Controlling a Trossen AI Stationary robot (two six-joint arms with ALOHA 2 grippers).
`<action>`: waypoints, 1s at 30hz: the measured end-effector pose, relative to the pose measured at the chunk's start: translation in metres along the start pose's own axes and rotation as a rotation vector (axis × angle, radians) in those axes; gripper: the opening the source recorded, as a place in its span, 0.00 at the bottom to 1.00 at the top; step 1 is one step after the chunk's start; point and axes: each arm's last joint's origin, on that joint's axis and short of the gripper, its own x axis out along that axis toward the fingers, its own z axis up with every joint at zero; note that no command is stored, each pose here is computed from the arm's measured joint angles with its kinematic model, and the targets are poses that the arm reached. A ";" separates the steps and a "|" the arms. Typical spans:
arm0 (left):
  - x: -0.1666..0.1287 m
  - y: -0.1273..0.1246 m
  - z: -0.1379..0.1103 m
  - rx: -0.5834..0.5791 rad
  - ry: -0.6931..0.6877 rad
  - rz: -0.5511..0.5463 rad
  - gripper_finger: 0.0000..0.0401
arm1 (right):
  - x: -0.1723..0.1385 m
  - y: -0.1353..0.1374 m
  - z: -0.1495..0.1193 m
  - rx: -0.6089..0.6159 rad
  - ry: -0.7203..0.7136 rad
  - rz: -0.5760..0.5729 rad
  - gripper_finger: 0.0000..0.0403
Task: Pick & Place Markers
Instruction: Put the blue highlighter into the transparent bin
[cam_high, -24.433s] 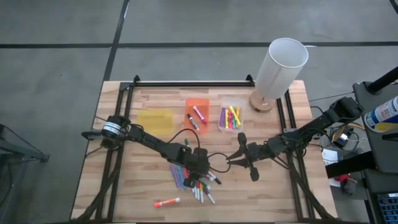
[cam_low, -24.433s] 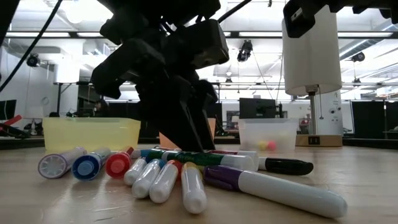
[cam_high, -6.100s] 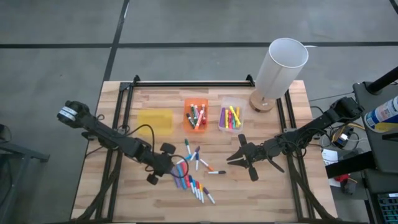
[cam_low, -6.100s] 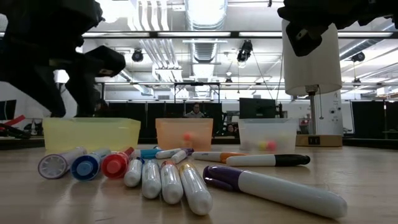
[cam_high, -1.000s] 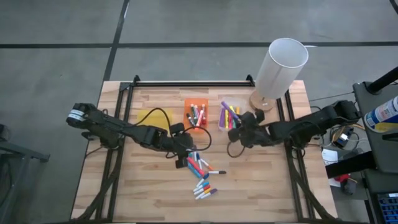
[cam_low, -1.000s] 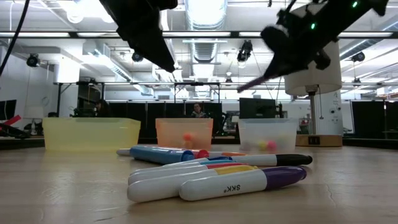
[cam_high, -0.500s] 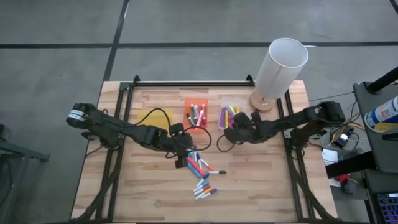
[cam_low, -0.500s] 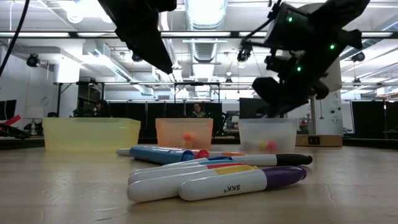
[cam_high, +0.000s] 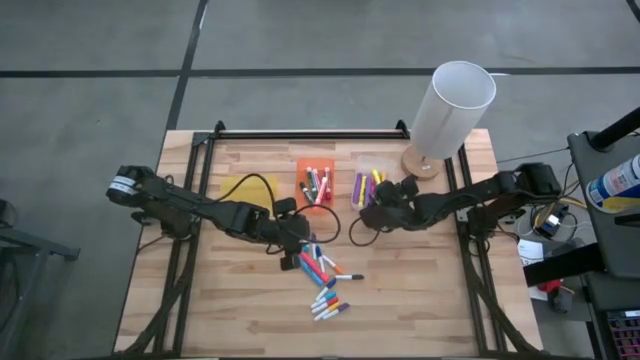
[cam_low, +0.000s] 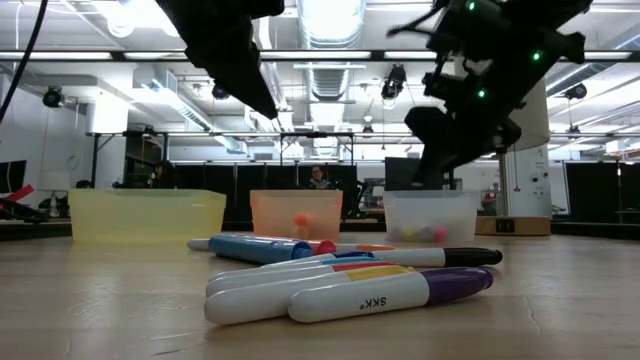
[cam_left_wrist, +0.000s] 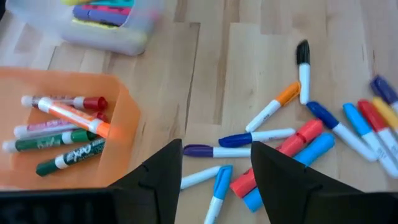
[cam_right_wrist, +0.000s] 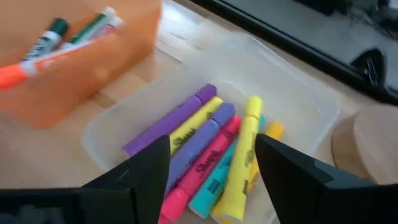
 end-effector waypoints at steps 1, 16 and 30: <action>0.000 0.000 -0.001 0.030 0.003 -0.005 0.46 | -0.003 0.001 0.001 -0.012 -0.007 0.012 0.59; 0.032 -0.006 -0.049 0.340 0.041 -0.211 0.46 | -0.044 0.023 -0.015 -0.122 -0.059 0.193 0.61; 0.074 -0.021 -0.069 0.321 0.059 -0.380 0.46 | -0.062 0.035 -0.005 -0.128 -0.094 0.255 0.61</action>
